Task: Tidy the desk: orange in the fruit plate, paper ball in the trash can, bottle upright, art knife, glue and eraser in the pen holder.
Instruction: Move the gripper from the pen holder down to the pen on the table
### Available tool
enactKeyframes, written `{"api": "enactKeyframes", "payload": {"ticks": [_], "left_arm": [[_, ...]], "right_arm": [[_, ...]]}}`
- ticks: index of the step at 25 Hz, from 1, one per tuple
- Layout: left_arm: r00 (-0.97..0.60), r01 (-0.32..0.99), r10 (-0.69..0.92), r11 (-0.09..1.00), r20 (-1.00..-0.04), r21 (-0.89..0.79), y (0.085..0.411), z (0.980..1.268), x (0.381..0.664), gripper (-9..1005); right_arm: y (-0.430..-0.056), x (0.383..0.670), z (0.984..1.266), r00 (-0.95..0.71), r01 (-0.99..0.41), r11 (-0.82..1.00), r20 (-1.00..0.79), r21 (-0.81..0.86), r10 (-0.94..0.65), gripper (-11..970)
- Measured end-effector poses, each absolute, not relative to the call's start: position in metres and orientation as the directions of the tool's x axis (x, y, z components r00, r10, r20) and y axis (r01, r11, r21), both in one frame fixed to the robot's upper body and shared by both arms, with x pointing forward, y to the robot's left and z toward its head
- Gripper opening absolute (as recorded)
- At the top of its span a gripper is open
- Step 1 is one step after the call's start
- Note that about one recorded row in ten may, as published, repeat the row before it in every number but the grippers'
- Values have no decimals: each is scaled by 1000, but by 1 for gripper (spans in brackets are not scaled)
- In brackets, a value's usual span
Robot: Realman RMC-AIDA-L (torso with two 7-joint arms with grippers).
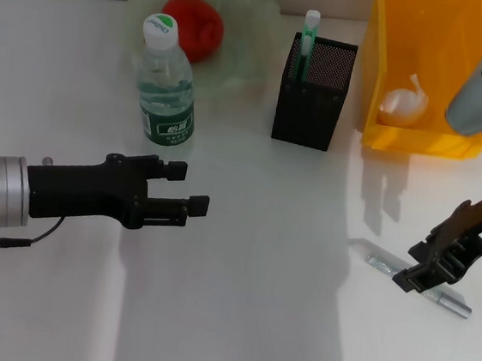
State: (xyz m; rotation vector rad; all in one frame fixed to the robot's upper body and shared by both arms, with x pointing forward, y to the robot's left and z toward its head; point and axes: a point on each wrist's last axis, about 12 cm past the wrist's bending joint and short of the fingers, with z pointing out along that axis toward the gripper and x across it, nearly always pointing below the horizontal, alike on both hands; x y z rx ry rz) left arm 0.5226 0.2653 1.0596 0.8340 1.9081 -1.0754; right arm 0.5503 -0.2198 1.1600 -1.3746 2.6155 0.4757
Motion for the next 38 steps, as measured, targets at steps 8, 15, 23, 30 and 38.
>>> {"api": "enactKeyframes", "payload": {"ticks": [8, 15, 23, 30, 38], "left_arm": [[-483, 823, 168, 423, -859, -380, 264, 1060, 522, 782], [-480, 827, 169, 414, -861, -380, 264, 1060, 522, 782], [-478, 829, 168, 411, -862, -380, 264, 1061, 522, 782], [-478, 829, 166, 411, -862, -380, 263, 1061, 522, 782], [-482, 826, 163, 412, -861, -384, 263, 1061, 522, 782]], "right_arm": [[-223, 556, 1147, -540, -841, 509, -260, 183, -800, 469], [-223, 560, 1139, -539, -842, 510, -241, 176, -807, 464], [-215, 561, 1127, -513, -858, 486, -218, 167, -830, 410], [-210, 562, 1122, -505, -862, 479, -206, 165, -838, 368], [-209, 565, 1119, -509, -860, 484, -202, 165, -836, 271]]}}
